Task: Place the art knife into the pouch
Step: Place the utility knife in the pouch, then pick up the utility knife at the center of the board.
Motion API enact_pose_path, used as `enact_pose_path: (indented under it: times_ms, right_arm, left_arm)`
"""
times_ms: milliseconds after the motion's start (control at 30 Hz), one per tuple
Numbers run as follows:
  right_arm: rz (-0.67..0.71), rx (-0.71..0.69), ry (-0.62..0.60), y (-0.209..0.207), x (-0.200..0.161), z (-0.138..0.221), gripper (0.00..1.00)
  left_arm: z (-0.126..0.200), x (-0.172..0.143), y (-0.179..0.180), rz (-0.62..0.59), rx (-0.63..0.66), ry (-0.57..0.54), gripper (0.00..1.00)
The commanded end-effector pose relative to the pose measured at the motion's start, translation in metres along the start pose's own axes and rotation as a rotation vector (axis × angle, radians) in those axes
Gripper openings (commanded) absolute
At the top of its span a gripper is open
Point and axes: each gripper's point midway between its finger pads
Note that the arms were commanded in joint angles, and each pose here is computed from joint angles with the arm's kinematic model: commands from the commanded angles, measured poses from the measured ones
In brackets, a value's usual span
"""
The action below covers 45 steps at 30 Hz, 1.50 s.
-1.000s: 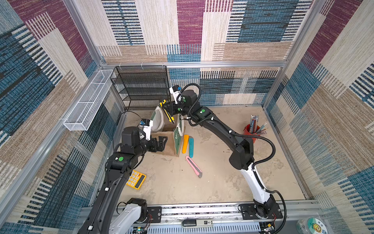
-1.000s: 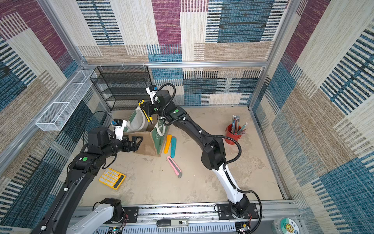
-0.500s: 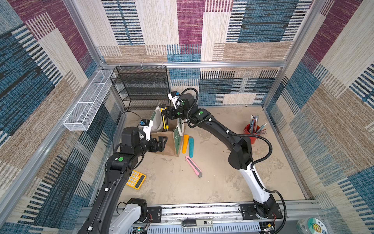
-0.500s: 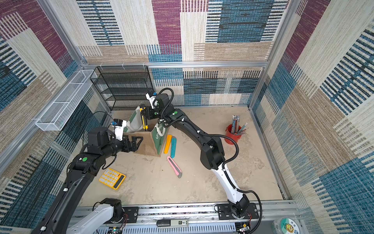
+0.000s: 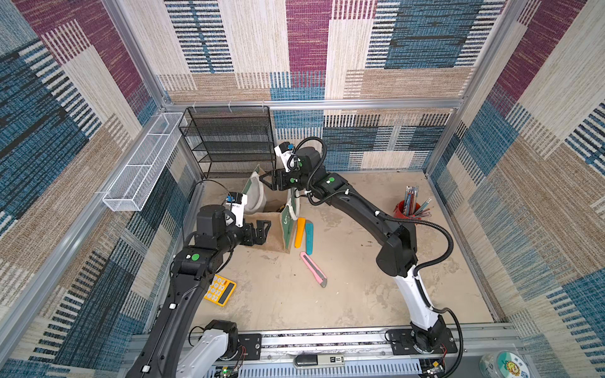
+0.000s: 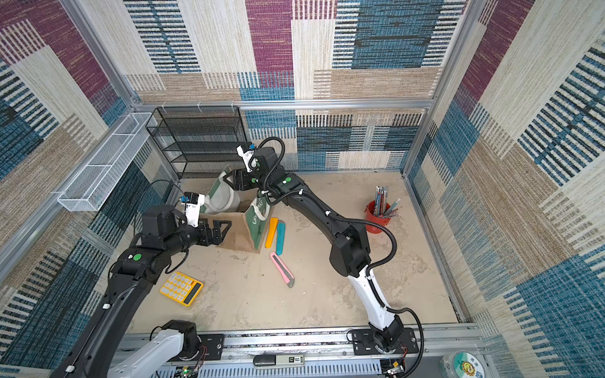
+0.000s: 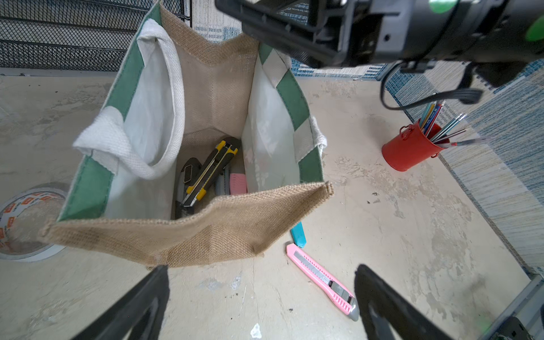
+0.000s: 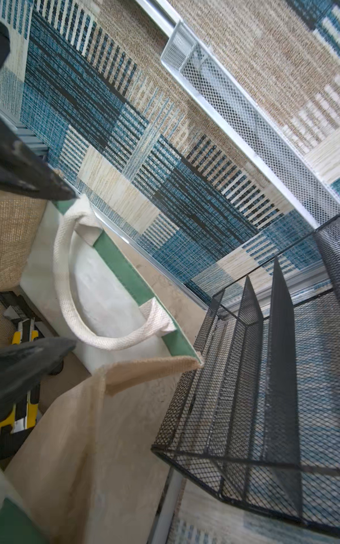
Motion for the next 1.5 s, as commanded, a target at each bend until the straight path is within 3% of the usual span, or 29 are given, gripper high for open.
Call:
enact_pose_path:
  times_ms: [0, 200, 433, 600, 867, 967, 1100, 1267, 1467]
  right_arm:
    - [0.048, -0.057, -0.051, 0.001, 0.023, 0.021, 0.79]
    - [0.070, -0.158, -0.086, 0.001, 0.038, 0.063, 0.85]
    - [-0.006, -0.282, -0.128, -0.004, 0.008, 0.125, 0.88]
    - [-0.088, -0.385, -0.138, -0.011, -0.035, 0.174, 0.95]
    - [-0.198, -0.492, -0.044, -0.019, -0.121, 0.228, 1.00]
    - [-0.221, -0.480, -0.034, -0.016, -0.145, 0.240, 1.00]
    - [-0.202, -0.452, 0.017, -0.013, -0.174, 0.241, 1.00]
    - [-0.192, -0.448, 0.117, -0.018, -0.207, 0.233, 1.00]
    - [-0.175, -0.431, 0.184, -0.022, -0.236, 0.221, 0.98]
  left_arm:
    - [0.001, 0.005, -0.003, 0.013, -0.015, -0.028, 0.99]
    - [0.007, 0.006, -0.012, 0.006, -0.056, -0.043, 0.99]
    - [0.006, -0.004, -0.037, -0.019, -0.156, -0.016, 0.99]
    - [0.007, -0.011, -0.057, -0.050, -0.222, 0.022, 0.99]
    - [0.004, -0.025, -0.080, -0.010, -0.347, 0.130, 0.99]
    - [0.000, -0.019, -0.082, 0.018, -0.348, 0.126, 0.97]
    - [-0.004, -0.021, -0.099, 0.114, -0.398, 0.245, 0.95]
    - [-0.019, -0.047, -0.110, 0.066, -0.320, 0.235, 0.97]
    - [-0.035, -0.077, -0.095, 0.085, -0.249, 0.283, 0.96]
Point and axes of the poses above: each gripper's point midway between its finger pads, its own z axis back along the fingers, its own y axis along the line the jaws close on, x = y × z, and after that the axes turned 14 degrees about z, right-handed
